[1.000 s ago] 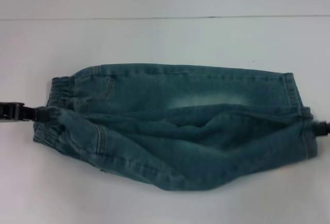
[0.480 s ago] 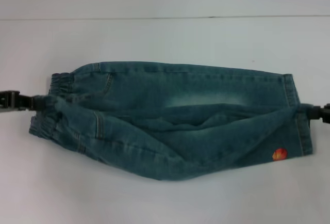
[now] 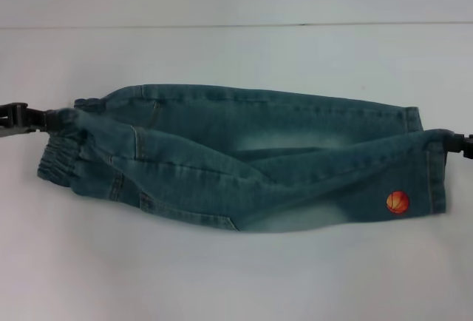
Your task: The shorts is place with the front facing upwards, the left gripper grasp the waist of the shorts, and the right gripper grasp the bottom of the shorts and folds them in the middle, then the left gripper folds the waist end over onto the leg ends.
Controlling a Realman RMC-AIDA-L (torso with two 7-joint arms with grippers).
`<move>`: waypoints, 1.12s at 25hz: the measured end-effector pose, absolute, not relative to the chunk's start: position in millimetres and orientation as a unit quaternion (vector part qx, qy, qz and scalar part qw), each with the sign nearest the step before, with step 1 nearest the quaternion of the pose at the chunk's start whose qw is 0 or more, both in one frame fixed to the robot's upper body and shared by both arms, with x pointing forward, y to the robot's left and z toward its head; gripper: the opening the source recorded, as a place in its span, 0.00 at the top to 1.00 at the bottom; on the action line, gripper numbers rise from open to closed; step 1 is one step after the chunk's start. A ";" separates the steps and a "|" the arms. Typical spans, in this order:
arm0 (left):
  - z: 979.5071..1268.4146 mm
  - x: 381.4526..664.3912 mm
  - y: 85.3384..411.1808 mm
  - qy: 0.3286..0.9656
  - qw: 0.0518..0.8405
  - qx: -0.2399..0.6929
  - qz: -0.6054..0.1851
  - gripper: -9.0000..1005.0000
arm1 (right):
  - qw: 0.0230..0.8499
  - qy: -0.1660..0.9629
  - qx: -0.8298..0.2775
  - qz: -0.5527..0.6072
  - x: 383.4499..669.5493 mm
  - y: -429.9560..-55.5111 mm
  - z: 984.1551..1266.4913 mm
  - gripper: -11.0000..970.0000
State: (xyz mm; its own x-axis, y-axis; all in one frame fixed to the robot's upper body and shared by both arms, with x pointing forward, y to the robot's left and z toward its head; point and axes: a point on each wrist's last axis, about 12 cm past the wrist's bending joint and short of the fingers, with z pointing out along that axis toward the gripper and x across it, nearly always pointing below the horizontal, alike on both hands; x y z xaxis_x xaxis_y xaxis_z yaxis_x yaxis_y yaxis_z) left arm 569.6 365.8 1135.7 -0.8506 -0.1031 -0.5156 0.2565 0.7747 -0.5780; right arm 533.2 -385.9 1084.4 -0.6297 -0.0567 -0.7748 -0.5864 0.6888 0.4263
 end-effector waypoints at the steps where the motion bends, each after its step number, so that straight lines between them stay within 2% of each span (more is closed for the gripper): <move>1: 1135.6 570.7 365.1 0.900 0.274 0.040 -0.336 0.92 | 0.387 0.833 -0.192 0.344 533.3 -385.0 1083.7 0.98; 11: 1137.8 581.1 363.7 0.891 0.304 0.016 -0.338 0.92 | 0.398 0.837 -0.179 0.330 534.4 -381.8 1072.9 0.98; 22: 1142.7 591.4 357.9 0.871 0.339 0.004 -0.356 0.92 | 0.454 0.812 -0.158 0.330 533.9 -379.4 1071.4 0.98; 28: 1139.4 601.5 353.9 0.870 0.359 -0.005 -0.337 0.92 | 0.459 0.816 -0.152 0.318 539.5 -370.9 1065.3 0.98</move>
State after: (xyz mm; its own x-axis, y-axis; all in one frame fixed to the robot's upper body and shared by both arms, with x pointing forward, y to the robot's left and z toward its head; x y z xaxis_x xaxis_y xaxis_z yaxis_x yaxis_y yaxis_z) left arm 601.5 353.9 1139.4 -0.7425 -0.2501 -0.6214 0.2334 0.7729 -0.5900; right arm 539.5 -370.9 1065.3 -0.5333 0.0430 -0.8448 -0.5394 0.7521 0.3787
